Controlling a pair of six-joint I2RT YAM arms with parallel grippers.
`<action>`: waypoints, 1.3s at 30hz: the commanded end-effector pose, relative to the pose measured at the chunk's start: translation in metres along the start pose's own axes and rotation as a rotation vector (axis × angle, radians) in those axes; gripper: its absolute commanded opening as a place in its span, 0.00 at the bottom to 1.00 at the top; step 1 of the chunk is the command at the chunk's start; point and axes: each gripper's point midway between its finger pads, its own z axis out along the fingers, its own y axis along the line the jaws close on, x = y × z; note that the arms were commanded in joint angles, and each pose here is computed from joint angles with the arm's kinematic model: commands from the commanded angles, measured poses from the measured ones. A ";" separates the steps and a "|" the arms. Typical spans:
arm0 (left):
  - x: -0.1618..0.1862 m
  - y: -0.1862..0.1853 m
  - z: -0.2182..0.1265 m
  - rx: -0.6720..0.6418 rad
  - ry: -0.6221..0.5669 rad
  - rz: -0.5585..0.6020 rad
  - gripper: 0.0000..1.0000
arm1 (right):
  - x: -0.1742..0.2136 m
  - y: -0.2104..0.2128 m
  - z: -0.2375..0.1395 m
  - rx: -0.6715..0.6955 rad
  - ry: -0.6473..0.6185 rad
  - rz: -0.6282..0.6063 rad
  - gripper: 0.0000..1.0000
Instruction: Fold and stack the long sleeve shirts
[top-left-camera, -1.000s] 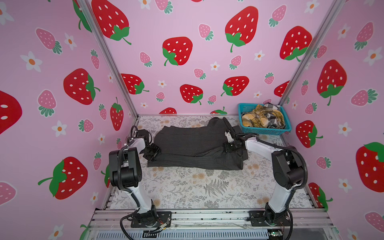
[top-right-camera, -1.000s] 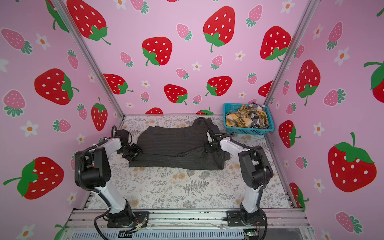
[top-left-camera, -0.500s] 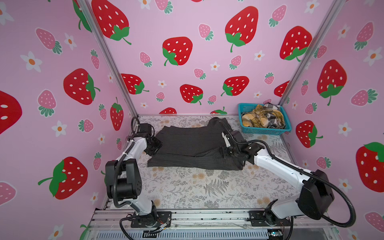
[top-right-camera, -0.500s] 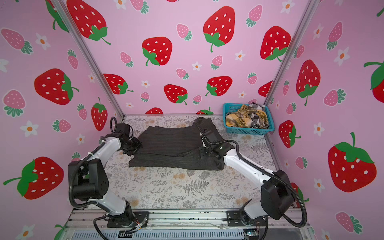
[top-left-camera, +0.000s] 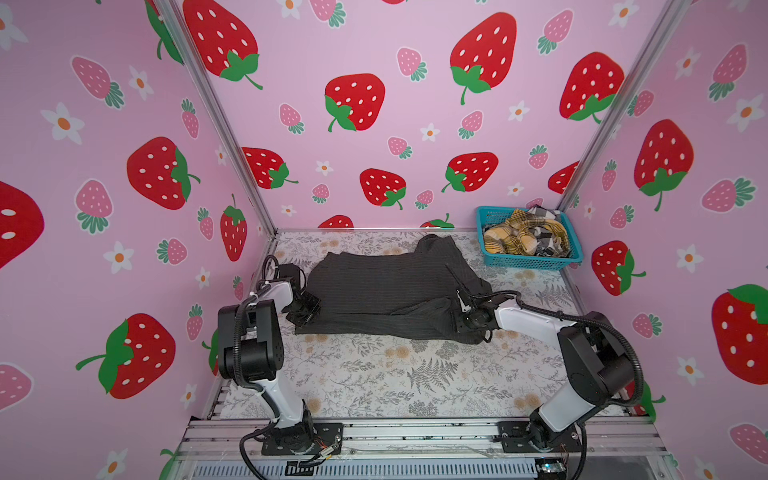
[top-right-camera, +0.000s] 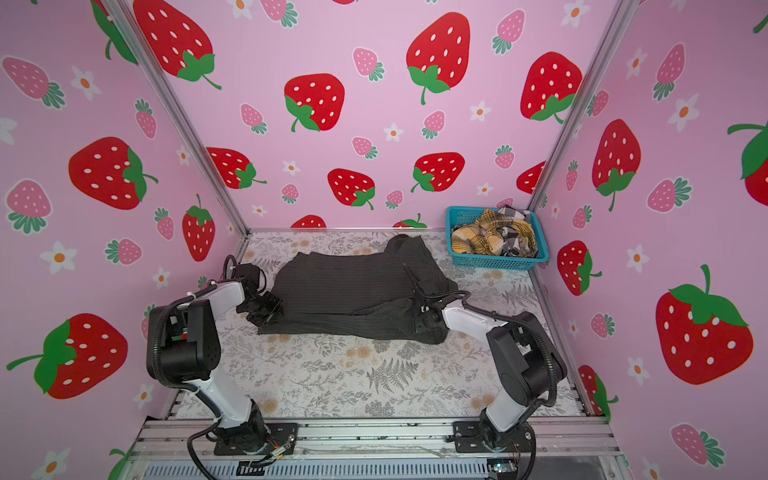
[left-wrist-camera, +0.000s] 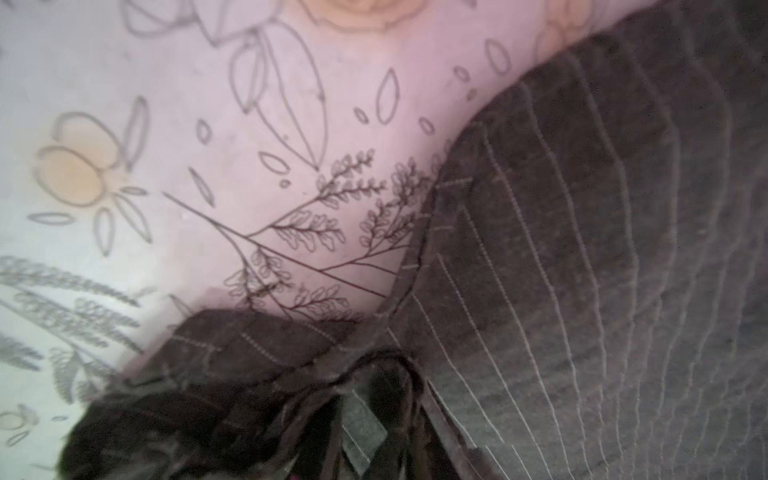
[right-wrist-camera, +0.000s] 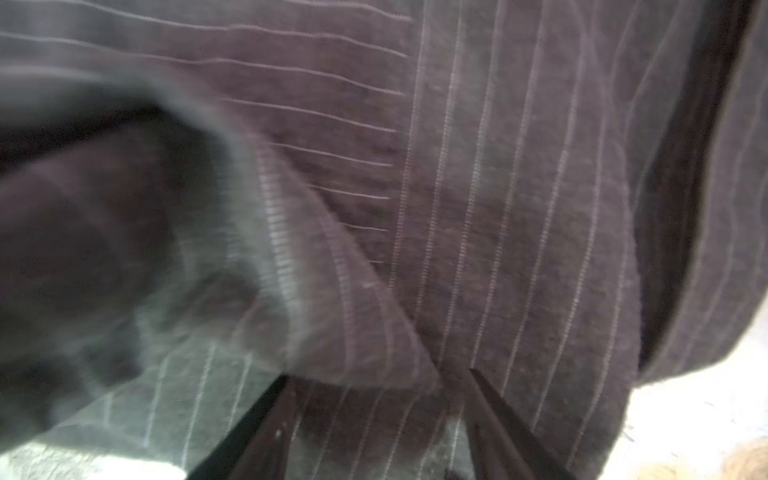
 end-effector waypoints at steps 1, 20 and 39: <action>0.003 0.025 0.003 -0.066 0.007 -0.025 0.27 | -0.007 0.004 -0.018 -0.017 -0.040 -0.006 0.71; 0.022 0.063 -0.011 -0.095 0.026 -0.037 0.24 | 0.022 0.021 -0.040 -0.180 0.005 0.040 0.67; 0.011 0.034 -0.019 -0.032 0.063 0.014 0.28 | -0.052 0.133 -0.009 -0.156 -0.057 -0.630 0.91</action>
